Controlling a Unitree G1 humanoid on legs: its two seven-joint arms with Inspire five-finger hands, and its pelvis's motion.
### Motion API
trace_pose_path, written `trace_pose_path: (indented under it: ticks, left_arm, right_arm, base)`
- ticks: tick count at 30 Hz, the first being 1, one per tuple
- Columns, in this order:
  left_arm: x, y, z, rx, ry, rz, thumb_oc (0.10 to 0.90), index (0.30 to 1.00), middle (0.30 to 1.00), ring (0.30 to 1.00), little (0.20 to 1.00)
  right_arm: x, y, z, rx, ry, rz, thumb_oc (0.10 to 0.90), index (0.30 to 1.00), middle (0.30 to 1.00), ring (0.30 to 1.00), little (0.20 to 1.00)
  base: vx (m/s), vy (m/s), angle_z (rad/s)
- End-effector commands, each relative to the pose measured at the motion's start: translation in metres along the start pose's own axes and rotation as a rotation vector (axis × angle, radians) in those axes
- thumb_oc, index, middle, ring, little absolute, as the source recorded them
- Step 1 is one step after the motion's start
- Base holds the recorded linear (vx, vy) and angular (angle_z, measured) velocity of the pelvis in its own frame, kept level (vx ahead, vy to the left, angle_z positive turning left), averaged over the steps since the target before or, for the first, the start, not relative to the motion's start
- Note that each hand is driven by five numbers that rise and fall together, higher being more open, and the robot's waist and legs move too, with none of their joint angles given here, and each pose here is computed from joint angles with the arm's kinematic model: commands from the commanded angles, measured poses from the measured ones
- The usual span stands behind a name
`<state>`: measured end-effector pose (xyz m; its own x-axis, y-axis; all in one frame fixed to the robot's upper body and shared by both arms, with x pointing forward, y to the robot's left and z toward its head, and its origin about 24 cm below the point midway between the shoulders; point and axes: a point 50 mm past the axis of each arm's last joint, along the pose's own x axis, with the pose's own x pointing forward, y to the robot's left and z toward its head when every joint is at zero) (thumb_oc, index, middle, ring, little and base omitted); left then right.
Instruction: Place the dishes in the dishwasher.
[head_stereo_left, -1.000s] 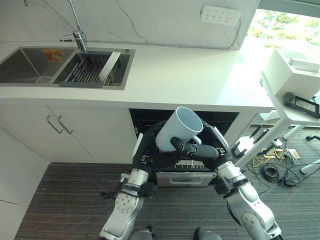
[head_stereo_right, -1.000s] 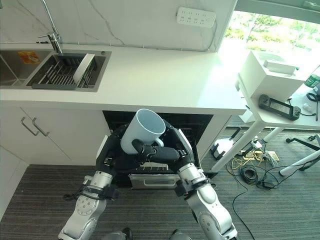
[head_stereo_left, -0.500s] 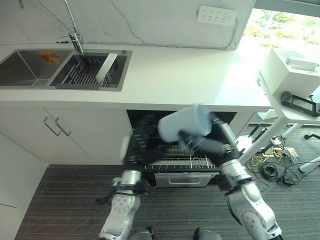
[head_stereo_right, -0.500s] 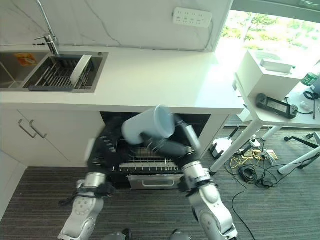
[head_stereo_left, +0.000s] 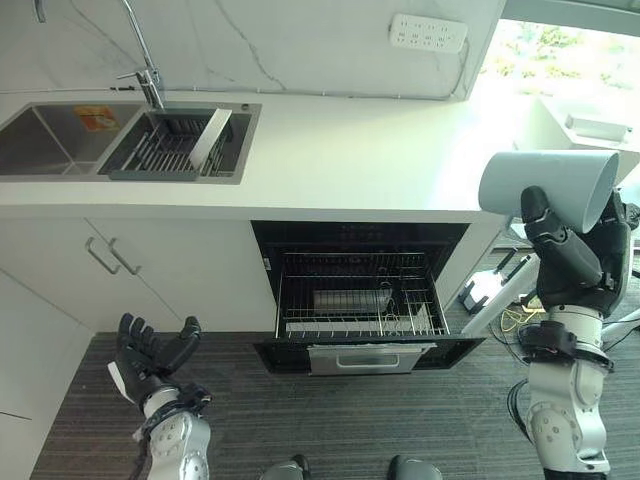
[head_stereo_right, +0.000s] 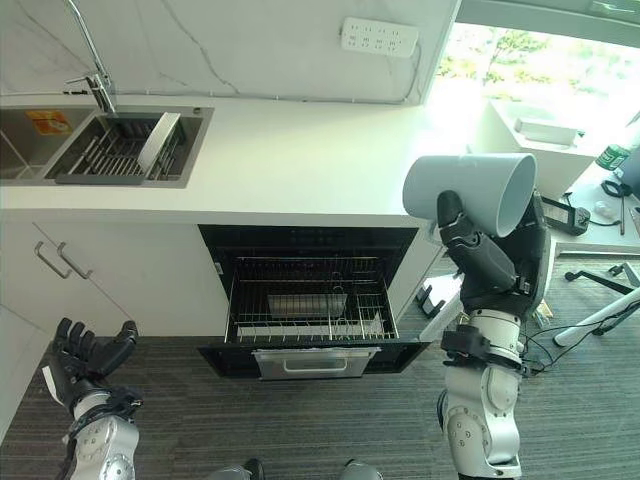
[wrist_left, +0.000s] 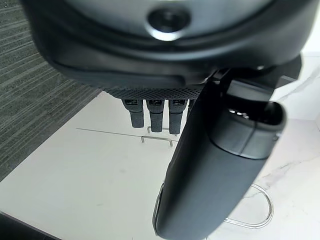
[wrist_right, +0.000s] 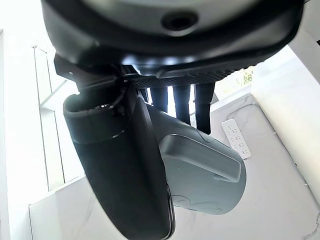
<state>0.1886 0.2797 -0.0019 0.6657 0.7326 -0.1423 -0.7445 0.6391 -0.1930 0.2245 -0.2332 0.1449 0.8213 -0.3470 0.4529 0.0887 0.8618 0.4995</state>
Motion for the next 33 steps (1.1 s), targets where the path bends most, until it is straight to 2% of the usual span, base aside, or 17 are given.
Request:
trace_pose_path:
  ticks: [1,2,3,12,18,22,28,33]
  left_arm:
    - [0.009,-0.041,0.083,-0.013,-0.435,-0.28,0.8,0.9,0.9,0.9,0.9]
    - [0.007,-0.045,0.088,-0.006,-0.46,-0.312,0.8,0.9,0.9,0.9,0.9]
    - [0.001,-0.059,0.107,0.046,-0.56,-0.459,0.8,0.9,0.9,0.9,0.9]
    - [-0.022,-0.105,0.13,0.32,-0.725,-0.872,0.8,0.9,0.9,0.9,0.9]
    - [-0.025,-0.129,0.118,0.531,-0.626,-1.101,0.8,0.9,0.9,0.9,0.9]
    - [-0.023,-0.138,0.093,0.719,-0.408,-1.274,0.8,0.9,0.9,0.9,0.9]
    - [-0.018,-0.142,0.075,0.838,-0.256,-1.342,0.8,0.9,0.9,0.9,0.9]
    - [-0.006,-0.144,0.06,0.939,-0.122,-1.304,0.8,0.9,0.9,0.9,0.9]
  right_arm:
    - [0.016,0.017,0.033,-0.004,-0.2,0.121,0.4,0.3,0.3,0.3,0.3]
    - [0.015,0.017,0.032,-0.008,-0.192,0.121,0.4,0.3,0.3,0.3,0.3]
    - [0.014,0.014,0.024,-0.021,-0.132,0.125,0.4,0.3,0.3,0.3,0.3]
    - [0.006,0.003,0.003,-0.059,0.013,0.143,0.4,0.3,0.3,0.3,0.3]
    - [0.009,0.006,-0.002,-0.075,0.038,0.183,0.4,0.3,0.3,0.3,0.3]
    - [0.012,0.008,-0.002,-0.093,0.06,0.211,0.4,0.3,0.3,0.3,0.3]
    - [0.015,0.008,-0.002,-0.107,0.077,0.233,0.4,0.3,0.3,0.3,0.3]
    - [0.017,0.01,-0.003,-0.114,0.097,0.258,0.4,0.3,0.3,0.3,0.3]
  base:
    - [0.0,0.0,0.0]
    - [-0.05,0.018,0.04]
    - [-0.03,0.009,0.05]
    - [-0.03,0.003,-0.04]
    - [-0.02,-0.001,-0.13]
    - [0.0,0.014,-0.11]
    - [0.01,0.022,-0.09]
    - [0.02,0.029,-0.11]
